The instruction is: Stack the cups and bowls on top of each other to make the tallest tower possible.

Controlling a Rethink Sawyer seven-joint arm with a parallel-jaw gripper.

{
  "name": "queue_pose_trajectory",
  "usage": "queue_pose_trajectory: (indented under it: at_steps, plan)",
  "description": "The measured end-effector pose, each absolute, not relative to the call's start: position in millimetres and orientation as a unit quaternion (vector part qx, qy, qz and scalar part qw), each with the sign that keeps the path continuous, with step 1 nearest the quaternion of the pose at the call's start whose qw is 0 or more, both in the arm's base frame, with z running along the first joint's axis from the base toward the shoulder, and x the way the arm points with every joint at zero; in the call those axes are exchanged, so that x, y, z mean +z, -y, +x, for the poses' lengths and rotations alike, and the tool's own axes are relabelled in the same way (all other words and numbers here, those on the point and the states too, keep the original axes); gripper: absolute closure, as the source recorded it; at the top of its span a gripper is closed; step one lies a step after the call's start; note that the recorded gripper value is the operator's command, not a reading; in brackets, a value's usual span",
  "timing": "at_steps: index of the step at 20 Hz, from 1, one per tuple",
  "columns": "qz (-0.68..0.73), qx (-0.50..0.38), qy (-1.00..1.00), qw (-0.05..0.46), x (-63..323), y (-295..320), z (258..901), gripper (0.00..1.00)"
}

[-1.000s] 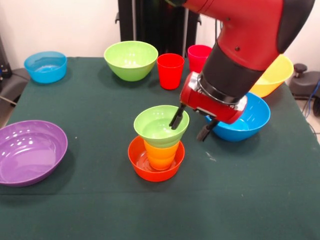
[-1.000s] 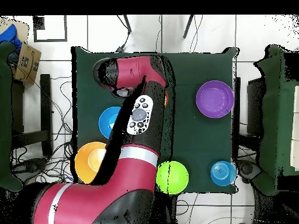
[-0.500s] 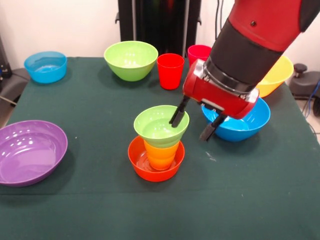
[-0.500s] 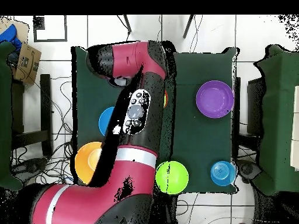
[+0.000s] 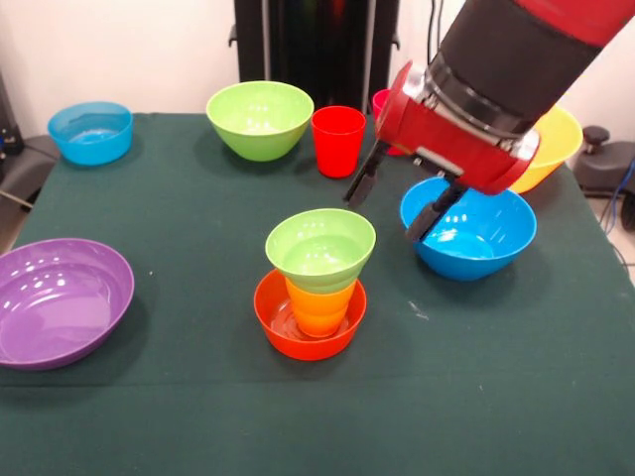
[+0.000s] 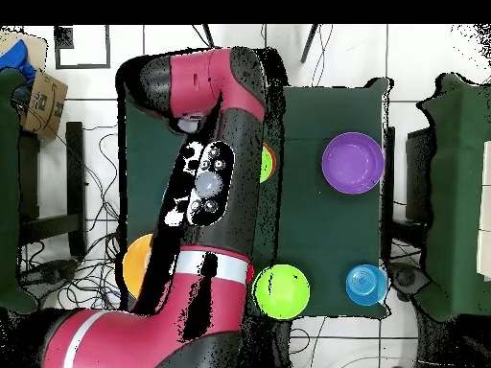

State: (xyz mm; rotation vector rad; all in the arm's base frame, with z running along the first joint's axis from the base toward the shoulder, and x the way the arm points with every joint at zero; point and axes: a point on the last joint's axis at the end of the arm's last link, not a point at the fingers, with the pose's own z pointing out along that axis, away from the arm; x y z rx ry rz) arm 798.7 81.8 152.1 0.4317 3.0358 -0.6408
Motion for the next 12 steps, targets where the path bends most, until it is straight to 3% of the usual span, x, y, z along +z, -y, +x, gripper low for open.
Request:
queue_pose_trajectory:
  at_steps: [12]
  plan:
    - [0.151, -0.169, -0.974, 0.026, 177, -108, 804, 0.0]
